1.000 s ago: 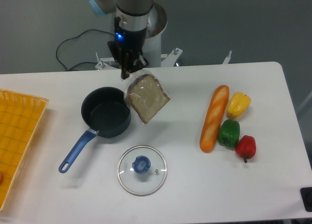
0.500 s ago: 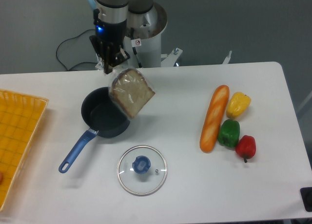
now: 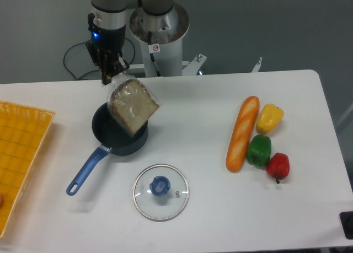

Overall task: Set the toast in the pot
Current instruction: 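Carry the bagged toast over to the dark blue saucepan, then lower the toast into the saucepan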

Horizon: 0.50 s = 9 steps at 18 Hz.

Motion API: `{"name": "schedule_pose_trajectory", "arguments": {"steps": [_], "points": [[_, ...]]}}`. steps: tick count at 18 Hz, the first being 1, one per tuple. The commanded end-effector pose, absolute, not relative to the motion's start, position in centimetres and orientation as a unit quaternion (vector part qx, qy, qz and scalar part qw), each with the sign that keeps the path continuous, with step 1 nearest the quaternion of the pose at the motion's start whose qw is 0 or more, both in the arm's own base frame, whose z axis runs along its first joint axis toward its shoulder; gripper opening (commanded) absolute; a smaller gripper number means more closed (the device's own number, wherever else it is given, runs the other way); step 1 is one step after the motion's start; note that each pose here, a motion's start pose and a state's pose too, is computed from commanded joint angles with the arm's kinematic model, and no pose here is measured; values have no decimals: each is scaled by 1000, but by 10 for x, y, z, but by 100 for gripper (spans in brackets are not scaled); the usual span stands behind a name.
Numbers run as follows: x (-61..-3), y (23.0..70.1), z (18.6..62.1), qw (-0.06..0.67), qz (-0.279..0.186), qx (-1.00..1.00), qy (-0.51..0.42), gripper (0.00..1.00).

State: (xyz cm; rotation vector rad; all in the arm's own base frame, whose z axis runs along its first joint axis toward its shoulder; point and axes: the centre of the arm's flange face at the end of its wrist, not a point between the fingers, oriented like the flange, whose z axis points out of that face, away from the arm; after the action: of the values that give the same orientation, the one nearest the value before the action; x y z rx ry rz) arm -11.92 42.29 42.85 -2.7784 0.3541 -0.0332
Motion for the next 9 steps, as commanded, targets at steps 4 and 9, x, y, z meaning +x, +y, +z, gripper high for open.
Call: {"name": "schedule_pose_trajectory", "arguments": {"steps": [4,9], "points": [[-108,425,426,168,-15,-977,133,0],[-96,430,427,174,-15,-975,134,0]]}}
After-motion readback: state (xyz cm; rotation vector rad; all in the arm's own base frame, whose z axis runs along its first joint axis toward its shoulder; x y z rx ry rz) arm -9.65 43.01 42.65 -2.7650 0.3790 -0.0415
